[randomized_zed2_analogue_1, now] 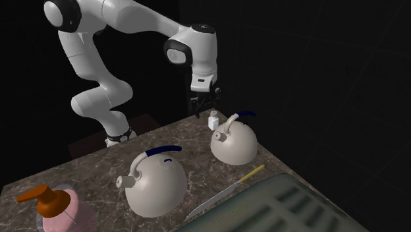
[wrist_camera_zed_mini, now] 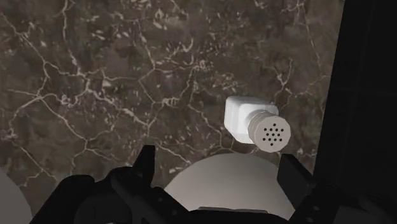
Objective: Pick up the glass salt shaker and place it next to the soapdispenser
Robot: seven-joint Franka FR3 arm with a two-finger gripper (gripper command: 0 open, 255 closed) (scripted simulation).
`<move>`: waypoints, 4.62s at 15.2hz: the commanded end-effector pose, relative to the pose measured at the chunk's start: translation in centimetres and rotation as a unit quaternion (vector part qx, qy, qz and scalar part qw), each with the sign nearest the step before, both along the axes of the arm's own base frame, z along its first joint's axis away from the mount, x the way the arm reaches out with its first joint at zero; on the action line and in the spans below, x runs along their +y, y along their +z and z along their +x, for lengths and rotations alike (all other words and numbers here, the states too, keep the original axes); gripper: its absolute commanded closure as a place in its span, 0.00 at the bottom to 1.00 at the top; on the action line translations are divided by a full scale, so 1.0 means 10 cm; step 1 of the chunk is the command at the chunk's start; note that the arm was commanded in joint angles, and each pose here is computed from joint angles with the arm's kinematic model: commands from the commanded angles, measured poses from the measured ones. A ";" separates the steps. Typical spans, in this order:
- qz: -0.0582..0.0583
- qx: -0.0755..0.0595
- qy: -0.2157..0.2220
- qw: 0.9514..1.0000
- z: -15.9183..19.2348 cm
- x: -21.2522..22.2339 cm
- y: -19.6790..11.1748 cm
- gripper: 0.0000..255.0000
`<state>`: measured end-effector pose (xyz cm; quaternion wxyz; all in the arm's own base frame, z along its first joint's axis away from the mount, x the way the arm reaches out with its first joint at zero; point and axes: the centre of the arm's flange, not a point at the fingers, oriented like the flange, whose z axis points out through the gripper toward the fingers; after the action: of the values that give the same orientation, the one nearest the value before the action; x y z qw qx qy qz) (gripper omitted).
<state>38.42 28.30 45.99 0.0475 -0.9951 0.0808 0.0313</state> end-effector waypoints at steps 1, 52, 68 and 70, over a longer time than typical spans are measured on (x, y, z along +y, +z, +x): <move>0.006 0.004 -0.002 1.000 0.06 0.21 -0.13 0.00; 0.011 0.008 -0.004 1.000 0.10 0.45 0.64 1.00; 0.011 0.008 -0.004 1.000 0.10 0.45 1.48 1.00; 0.011 0.008 -0.004 1.000 0.10 0.45 1.59 1.00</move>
<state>39.35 32.78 61.35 0.0582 -0.9939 0.0845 0.0395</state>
